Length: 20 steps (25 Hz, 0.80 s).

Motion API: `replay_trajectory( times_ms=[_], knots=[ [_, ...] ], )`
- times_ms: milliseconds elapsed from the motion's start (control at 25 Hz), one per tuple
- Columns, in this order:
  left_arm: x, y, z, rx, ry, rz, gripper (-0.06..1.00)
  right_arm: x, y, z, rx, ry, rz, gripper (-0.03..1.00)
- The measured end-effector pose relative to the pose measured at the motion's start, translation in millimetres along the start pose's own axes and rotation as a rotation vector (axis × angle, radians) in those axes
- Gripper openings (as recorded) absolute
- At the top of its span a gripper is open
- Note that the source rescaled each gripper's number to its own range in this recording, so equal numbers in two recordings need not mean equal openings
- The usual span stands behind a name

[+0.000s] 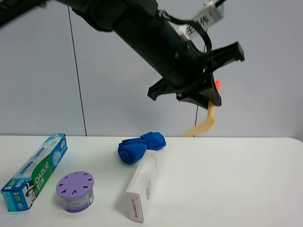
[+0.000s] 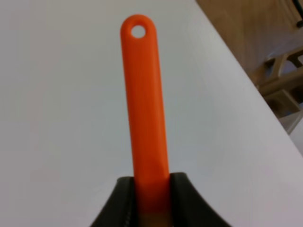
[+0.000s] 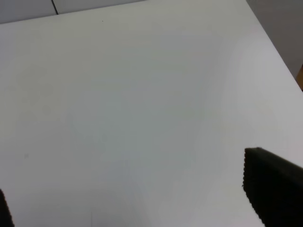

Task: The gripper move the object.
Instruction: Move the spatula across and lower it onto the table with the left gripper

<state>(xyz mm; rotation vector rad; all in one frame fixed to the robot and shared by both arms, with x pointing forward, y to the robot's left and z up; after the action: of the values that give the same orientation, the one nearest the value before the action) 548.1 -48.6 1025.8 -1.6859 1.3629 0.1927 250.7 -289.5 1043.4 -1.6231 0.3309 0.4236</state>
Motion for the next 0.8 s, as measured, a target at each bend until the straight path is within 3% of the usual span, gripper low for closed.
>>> replay_trajectory(
  times_ms=[440,800],
  knots=[
    [87,43,64,-0.141,-0.139,0.105,0.00,0,0,0,0.000,0.000,0.000,1.00],
    [108,46,89,-0.174,-0.176,0.053,0.00,0,0,0,0.000,0.000,-0.001,1.00]
  ],
)
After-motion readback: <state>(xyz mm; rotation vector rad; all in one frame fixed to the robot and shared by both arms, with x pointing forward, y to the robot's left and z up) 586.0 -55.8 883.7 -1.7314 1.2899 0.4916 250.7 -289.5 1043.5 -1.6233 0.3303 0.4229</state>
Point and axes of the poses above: a point on each arm's last joint axis where the gripper is mounted, x pointing out along that axis toward the gripper, z along the wrist's bending axis when the last joint is at zero, y = z × x, the point moved 2 cm from there along x, pointing out along that axis toward the gripper, and after that the axes turned 4 degrees about -x, right-handed, at the moved point
